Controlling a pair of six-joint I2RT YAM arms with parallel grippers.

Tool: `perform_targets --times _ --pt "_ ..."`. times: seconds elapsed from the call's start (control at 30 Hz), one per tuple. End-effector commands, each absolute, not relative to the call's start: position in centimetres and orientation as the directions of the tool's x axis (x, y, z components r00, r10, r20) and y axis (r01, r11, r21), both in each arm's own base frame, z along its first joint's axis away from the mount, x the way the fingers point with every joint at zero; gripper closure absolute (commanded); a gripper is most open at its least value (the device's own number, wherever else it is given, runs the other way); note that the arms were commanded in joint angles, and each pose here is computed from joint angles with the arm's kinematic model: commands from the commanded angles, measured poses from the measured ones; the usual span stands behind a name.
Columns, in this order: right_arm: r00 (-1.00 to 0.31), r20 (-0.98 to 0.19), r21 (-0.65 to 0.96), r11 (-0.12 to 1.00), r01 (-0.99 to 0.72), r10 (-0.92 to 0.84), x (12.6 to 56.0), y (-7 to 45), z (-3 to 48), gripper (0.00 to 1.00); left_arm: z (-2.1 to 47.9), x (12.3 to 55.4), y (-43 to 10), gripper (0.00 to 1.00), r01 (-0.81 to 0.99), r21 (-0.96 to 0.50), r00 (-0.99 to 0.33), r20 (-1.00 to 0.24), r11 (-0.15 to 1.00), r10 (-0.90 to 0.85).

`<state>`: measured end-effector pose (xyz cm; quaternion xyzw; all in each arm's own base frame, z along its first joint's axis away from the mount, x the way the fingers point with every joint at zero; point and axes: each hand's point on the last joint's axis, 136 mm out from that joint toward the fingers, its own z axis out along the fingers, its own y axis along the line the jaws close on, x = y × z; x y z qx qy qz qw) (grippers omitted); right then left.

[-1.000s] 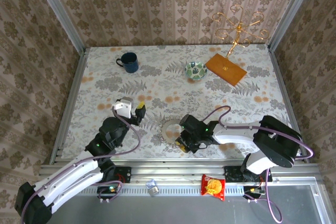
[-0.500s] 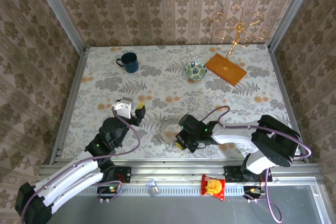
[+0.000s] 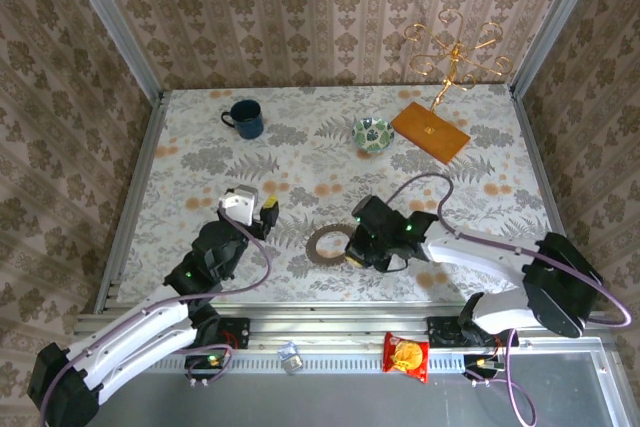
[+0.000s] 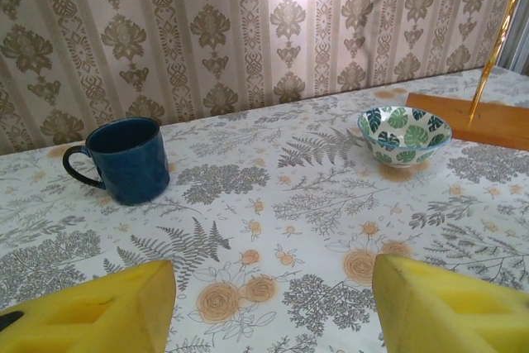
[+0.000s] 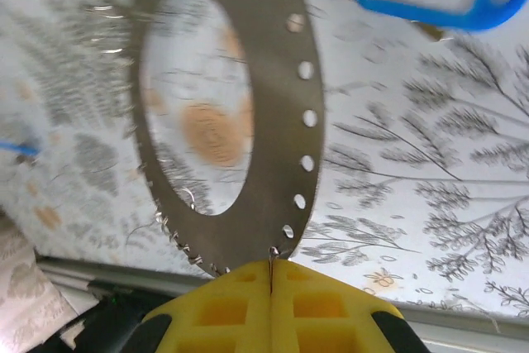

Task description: Put the keys on the keyring

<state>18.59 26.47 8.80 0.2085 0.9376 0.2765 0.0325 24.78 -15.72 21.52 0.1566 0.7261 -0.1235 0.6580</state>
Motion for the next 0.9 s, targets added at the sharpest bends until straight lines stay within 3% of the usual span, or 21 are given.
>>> perform_targets --times 0.0,0.2,0.43,0.57,0.87 --pt "-0.974 -0.162 0.489 0.871 0.058 0.156 19.3 25.1 11.3 1.0 23.8 25.1 -15.8 0.35 0.39 0.063 -0.036 -0.996 0.919 0.083" --pt "-0.908 -0.383 0.417 0.846 -0.332 -0.168 21.4 26.0 16.2 1.0 24.0 24.5 -17.7 0.36 0.49 0.134 -0.003 -0.988 0.861 0.155" --pt "-0.701 -0.542 0.289 0.68 -0.674 -0.464 22.1 27.2 18.9 1.0 23.9 23.6 -20.0 0.4 0.632 0.2 0.014 -0.969 0.748 0.247" --pt "-0.558 -0.644 0.215 0.577 -0.788 -0.523 22.3 28.0 19.8 1.0 23.6 23.0 -21.1 0.46 0.71 0.2 0.02 -0.964 0.675 0.264" --pt "-0.395 -0.755 0.164 0.432 -0.887 -0.523 22.2 30.1 20.9 1.0 21.6 21.3 -23.0 0.56 0.865 0.113 -0.014 -0.968 0.488 0.249"
